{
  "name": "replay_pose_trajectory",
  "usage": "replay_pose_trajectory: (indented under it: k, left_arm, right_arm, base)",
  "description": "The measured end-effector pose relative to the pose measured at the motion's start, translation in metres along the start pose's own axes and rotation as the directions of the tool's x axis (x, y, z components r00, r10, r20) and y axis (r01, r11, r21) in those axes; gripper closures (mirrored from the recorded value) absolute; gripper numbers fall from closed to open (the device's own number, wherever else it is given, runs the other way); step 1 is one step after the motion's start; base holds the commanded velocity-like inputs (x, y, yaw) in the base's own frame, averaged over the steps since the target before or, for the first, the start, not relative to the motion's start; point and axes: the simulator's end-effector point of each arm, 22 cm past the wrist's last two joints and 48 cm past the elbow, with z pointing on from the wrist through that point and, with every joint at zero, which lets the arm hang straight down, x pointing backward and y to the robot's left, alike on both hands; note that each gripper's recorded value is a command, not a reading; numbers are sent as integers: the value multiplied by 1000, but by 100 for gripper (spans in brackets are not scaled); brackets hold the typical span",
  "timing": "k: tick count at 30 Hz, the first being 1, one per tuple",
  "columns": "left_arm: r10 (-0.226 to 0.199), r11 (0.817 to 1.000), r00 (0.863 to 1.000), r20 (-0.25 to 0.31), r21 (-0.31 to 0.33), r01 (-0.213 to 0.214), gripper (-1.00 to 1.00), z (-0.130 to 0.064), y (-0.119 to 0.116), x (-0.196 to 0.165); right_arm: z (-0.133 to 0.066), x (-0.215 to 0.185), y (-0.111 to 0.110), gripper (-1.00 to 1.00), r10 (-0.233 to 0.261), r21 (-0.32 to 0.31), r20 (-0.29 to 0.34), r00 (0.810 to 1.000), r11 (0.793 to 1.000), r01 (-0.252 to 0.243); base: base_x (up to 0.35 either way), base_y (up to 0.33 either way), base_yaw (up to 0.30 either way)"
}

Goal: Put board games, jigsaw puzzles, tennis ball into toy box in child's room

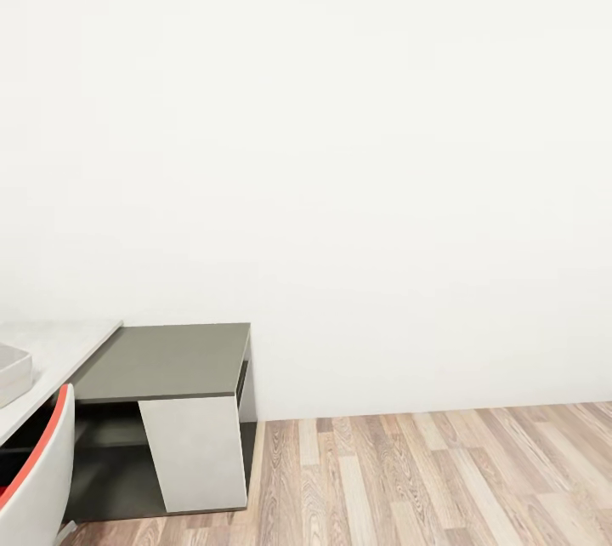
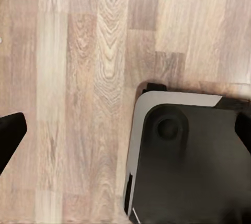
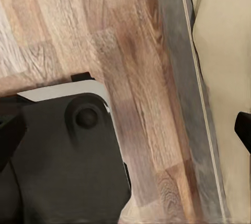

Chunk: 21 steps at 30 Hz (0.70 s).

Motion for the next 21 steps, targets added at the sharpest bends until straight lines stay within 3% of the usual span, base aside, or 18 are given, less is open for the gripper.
replay_pose_trajectory:
  k: [2, 7, 11, 16, 19, 21]
  left_arm:
    - [2, 1000, 1000, -12, -1, -2, -100, -1, 1, 9]
    - [8, 1000, 999, -36, -5, -8, -100, -5, 5, 35]
    - [10, 1000, 999, -37, -17, -10, -100, -7, 9, 48]
    - [8, 998, 999, -54, -58, -11, -100, -10, 18, 61]
    - [4, 996, 998, -65, -87, -10, -100, -11, 20, 67]
    - [1, 995, 997, -72, -102, -8, -100, -12, 14, 70]
  right_arm:
    - [0, 14, -2, -100, -18, 0, -12, 1000, 1000, 18]
    - [-1, 32, -6, -100, -117, 0, 1, 993, 993, 117]
    - [-1, 47, -14, -100, -155, 12, -20, 988, 988, 155]
    - [0, 58, -19, -100, -170, 15, -39, 985, 985, 170]
    - [0, 68, -18, -100, -174, -12, -49, 983, 985, 174]
    - [0, 67, -10, -100, -162, -55, -22, 986, 985, 161]
  base:
    - [0, 0, 0]
    - [0, 0, 0]
    - [0, 0, 0]
    - [0, 0, 0]
    - [0, 0, 0]
    - [0, 0, 0]
